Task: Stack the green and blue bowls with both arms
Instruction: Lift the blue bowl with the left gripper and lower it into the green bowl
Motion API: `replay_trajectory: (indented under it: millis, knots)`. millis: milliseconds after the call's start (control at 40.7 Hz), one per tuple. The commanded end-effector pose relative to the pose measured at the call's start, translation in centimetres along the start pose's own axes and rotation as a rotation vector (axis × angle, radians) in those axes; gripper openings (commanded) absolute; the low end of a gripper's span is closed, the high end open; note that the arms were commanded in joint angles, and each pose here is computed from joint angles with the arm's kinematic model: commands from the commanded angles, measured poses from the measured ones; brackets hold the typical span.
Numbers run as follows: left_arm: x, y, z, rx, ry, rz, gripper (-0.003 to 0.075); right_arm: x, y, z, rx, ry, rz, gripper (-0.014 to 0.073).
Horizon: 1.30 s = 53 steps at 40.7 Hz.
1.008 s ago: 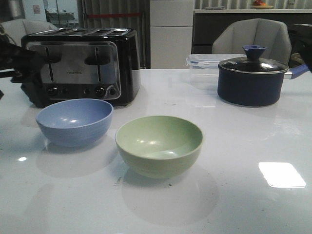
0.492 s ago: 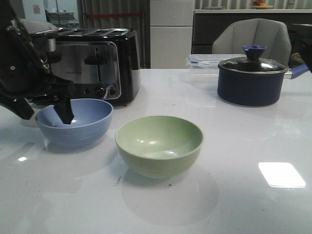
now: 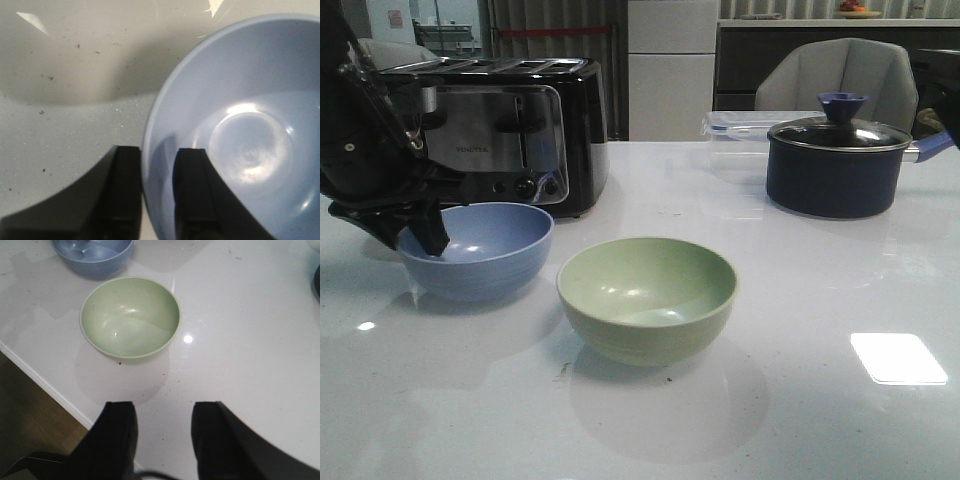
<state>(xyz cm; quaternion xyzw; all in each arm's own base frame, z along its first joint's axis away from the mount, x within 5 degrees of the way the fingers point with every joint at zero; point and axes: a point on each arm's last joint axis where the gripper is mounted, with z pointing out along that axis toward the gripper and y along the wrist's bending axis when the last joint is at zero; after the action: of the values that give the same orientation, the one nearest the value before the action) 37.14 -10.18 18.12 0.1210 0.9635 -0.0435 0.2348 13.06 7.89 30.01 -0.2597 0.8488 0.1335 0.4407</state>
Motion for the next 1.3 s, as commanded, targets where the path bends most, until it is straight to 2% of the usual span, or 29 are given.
replay_trajectory:
  millis: [0, 25, 344, 442, 590, 934, 1081, 1278]
  knots:
    - [-1.9, -0.3, -2.6, 0.004, -0.119, -0.002, 0.0113, -1.4, -0.1, -0.6, 0.018, -0.102, -0.015, 0.0393]
    - [-1.9, -0.3, -2.9, 0.004, -0.122, -0.002, 0.0087, -1.4, -0.1, -0.6, 0.018, -0.102, -0.015, 0.0393]
    - [-2.9, -1.1, -9.6, 0.051, -0.193, -0.03, 0.0093, -1.4, -0.1, -0.6, 0.018, -0.102, -0.015, 0.0393]
    - [-3.0, -2.7, -11.9, 0.091, -0.156, 0.01, 0.0093, -1.4, -0.1, -0.6, 0.018, -0.102, -0.015, 0.0393]
    - [-3.0, -5.8, -13.4, 0.177, -0.128, 0.065, 0.0093, -1.4, -0.1, -0.6, 0.018, -0.102, -0.015, 0.0393]
    - [-2.3, -12.3, -12.8, 0.29, -0.166, 0.184, 0.0093, -1.4, -0.1, -0.6, 0.018, -0.102, -0.015, 0.0393]
    - [-2.2, -13.7, -11.1, 0.301, -0.162, 0.204, 0.0093, -1.4, -0.1, -0.6, 0.018, -0.102, -0.015, 0.0393]
    - [-2.0, -14.2, -8.5, 0.305, -0.109, 0.183, 0.0093, -1.4, -0.1, -0.6, 0.018, -0.102, -0.015, 0.0393]
